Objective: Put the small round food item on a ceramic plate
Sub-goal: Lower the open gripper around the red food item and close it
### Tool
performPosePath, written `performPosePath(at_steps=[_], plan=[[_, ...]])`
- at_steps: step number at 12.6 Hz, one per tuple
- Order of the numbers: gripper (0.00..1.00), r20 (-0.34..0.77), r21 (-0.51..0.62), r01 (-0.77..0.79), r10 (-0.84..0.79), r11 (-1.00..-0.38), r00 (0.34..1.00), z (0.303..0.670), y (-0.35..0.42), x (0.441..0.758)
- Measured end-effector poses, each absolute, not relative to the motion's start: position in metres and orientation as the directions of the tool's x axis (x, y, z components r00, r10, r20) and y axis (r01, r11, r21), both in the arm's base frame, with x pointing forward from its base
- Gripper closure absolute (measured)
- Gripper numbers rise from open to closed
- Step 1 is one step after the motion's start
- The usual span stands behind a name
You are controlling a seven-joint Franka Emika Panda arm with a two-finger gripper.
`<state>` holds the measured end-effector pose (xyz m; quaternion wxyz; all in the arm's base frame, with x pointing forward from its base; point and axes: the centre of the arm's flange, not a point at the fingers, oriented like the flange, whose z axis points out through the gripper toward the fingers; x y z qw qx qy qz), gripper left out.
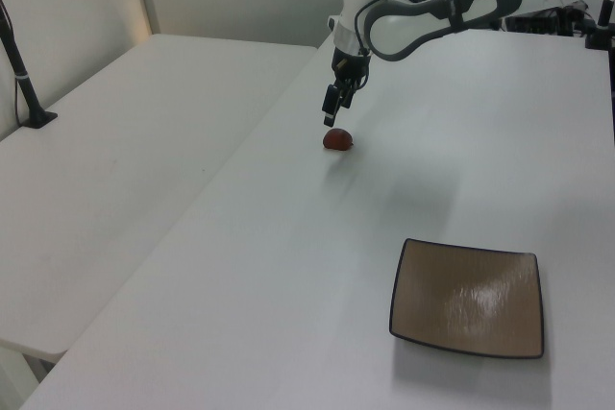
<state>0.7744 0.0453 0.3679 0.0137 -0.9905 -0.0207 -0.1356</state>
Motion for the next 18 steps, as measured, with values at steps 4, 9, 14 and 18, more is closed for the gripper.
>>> performPosePath(at_steps=[4, 9, 14, 18], plan=[[0.00, 0.288, -0.020, 0.044, 0.036, -0.999, 0.957, 0.355, 0.045, 0.778], [0.00, 0.299, -0.004, 0.055, 0.052, -0.998, 0.953, 0.328, 0.049, 0.780], [0.08, 0.284, 0.028, 0.083, 0.088, -0.996, 0.955, 0.310, 0.057, 0.779], [0.33, 0.280, 0.027, 0.086, 0.090, -0.996, 0.956, 0.308, 0.058, 0.778]])
